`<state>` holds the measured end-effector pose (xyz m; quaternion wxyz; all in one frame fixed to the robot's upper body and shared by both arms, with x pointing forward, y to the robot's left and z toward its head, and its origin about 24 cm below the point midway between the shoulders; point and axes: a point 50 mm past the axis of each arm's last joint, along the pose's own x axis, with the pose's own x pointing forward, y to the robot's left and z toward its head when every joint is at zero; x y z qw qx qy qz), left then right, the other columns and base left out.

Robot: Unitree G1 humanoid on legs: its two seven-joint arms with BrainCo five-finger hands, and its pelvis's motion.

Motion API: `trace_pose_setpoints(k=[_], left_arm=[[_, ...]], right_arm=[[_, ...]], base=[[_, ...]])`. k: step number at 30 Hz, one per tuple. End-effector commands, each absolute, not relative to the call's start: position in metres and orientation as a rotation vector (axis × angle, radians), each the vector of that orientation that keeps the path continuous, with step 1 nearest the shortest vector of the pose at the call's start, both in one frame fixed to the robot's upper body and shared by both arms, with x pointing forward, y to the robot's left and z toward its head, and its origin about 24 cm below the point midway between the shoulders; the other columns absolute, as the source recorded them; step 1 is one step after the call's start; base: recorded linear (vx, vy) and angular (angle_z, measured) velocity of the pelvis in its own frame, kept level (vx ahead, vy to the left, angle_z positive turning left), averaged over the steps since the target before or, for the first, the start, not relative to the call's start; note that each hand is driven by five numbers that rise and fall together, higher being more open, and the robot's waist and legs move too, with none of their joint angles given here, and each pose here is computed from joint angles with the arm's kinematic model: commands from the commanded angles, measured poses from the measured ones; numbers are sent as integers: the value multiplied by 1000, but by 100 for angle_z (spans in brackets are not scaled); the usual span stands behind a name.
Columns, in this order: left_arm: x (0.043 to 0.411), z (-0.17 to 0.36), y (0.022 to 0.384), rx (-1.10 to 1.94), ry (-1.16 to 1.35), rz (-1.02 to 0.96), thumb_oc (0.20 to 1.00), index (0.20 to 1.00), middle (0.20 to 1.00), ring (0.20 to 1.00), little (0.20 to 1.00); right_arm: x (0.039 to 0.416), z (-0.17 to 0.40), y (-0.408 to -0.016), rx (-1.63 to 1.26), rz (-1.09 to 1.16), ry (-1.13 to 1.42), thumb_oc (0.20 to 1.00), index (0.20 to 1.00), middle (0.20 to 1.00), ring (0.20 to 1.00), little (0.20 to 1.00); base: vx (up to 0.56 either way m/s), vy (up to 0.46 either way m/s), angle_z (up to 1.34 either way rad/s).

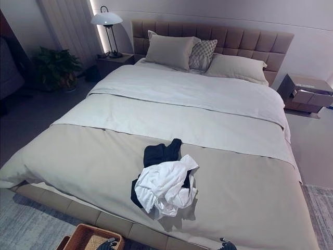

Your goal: Pick up clothes into the bucket

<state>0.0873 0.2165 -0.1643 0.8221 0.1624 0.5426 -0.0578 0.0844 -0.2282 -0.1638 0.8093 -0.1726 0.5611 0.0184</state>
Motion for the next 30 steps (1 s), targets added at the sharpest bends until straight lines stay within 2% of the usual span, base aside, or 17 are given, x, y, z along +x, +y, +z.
trace_pose_setpoints(k=[1,25,30], left_arm=[[99,-163,217,332,1146,-112,1000,1000,1000,1000,1000],[95,-163,219,326,1161,-84,1000,1000,1000,1000,1000],[95,-163,221,331,1156,-71,1000,1000,1000,1000,1000]], right_arm=[[97,-162,-226,-408,66,1172,1000,1000,1000,1000,1000],[91,-163,-227,-380,44,1189,1000,1000,1000,1000,1000],[108,-158,-225,-377,28,1112,1000,1000,1000,1000,1000]], base=[[0,0,0],[0,0,0],[3,2,2]])
